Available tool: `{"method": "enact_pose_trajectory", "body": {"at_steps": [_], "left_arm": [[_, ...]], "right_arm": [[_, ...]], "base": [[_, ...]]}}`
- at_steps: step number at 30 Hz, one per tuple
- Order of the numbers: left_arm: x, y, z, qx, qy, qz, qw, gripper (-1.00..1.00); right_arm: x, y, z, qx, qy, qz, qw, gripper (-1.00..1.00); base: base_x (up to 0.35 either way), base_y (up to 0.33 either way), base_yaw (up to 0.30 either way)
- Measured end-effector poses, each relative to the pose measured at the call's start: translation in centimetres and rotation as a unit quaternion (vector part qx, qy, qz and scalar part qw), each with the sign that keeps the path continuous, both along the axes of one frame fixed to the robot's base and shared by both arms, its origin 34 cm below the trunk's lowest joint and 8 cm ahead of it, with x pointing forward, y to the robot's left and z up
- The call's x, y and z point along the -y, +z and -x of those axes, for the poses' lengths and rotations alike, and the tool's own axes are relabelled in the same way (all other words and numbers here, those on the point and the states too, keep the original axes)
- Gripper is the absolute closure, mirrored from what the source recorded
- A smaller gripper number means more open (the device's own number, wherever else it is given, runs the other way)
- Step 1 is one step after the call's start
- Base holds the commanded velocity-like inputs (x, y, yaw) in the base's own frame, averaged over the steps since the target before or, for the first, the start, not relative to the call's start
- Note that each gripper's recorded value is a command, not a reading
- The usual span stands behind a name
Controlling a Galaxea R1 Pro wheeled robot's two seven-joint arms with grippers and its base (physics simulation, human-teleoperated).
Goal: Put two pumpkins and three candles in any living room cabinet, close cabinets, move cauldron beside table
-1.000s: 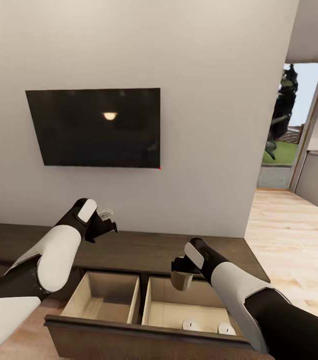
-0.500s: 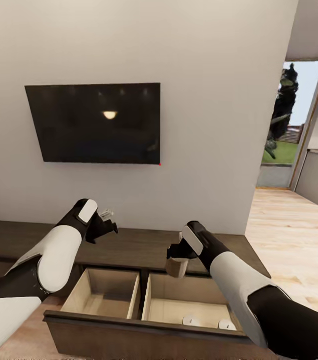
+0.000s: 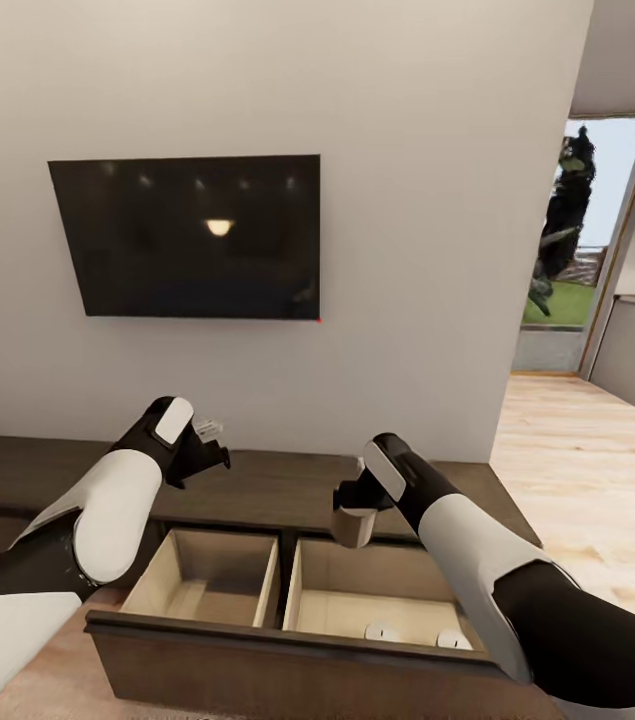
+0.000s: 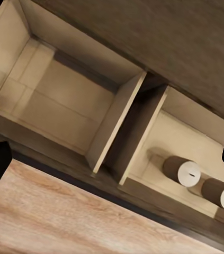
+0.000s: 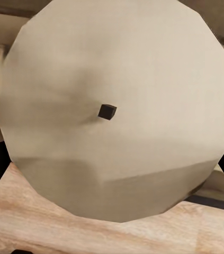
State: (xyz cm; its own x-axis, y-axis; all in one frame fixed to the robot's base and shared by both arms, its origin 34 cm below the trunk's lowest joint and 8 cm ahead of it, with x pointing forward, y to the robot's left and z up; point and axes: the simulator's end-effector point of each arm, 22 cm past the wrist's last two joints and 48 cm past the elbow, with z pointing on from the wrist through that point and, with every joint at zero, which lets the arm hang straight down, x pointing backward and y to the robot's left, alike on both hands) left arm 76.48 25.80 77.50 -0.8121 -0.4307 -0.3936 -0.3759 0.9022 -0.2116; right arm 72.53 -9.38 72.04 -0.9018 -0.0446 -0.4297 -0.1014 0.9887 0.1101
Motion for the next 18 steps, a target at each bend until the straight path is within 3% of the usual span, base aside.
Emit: {"method": "enact_pose_trajectory", "body": {"at_steps": [5, 9, 18], "left_arm": [[0.5, 0.5, -0.3, -0.002, -0.01, 0.002, 0.9999, -1.0], [1.9, 3.6, -0.6, -0.018, -0.037, -0.001, 0.9991, -1.0], [2.4, 4.6, -0.8, -0.011, -0.045, -0.004, 0.9989, -1.0]], "right_arm": [[0.1, -1.2, 0.3, -0.003, 0.0, 0.001, 1.0, 1.0], [0.1, -2.1, 0.5, -0.003, 0.0, 0.001, 1.0, 1.0], [0.0, -4.0, 0.8, -0.002, -0.001, 0.0, 1.0, 1.0]], "base": [[0.0, 0.0, 0.0], [0.0, 0.0, 0.0], [0.0, 0.0, 0.0]]}}
